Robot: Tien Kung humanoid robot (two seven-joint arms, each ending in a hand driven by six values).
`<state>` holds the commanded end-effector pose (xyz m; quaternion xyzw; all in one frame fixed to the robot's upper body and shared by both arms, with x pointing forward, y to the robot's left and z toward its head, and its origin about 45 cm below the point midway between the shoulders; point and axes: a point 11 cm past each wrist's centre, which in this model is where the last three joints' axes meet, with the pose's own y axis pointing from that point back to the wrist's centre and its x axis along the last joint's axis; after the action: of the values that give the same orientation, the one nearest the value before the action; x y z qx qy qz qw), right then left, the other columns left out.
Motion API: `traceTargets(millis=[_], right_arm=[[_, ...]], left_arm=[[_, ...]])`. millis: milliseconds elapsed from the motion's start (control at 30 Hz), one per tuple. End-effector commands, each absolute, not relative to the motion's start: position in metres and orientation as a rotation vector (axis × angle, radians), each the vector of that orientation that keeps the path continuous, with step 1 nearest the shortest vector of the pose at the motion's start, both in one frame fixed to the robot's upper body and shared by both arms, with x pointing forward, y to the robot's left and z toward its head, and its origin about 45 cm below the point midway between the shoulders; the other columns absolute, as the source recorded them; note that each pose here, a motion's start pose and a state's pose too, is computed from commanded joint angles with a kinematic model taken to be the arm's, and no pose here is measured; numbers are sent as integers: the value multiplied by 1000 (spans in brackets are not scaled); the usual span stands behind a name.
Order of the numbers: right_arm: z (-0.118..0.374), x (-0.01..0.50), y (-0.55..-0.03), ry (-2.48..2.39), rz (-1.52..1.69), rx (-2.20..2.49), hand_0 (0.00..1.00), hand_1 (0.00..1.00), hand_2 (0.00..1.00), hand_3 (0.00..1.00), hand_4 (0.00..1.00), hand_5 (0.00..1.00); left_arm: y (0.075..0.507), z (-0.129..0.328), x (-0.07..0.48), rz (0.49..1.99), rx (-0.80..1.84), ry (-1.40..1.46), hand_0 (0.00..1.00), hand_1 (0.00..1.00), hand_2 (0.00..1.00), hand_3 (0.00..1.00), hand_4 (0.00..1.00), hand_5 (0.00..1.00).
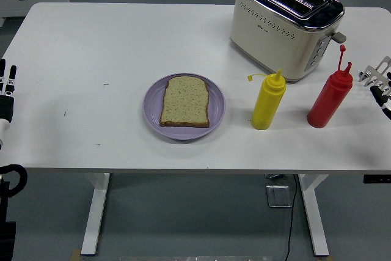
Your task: Pick up the cup,pour liquid into bread,place the cup on the desk
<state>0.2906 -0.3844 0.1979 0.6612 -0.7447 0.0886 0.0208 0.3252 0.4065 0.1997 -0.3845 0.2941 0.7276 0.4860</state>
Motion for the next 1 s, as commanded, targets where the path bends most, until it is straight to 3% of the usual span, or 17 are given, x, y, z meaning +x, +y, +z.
traceTargets(millis=[1000], right_arm=[[168,322,-328,-2168,215,2103,978,923,988,998,929,287]], left_arm=[[410,200,324,1780,-939,711,790,756,749,686,568,998]])
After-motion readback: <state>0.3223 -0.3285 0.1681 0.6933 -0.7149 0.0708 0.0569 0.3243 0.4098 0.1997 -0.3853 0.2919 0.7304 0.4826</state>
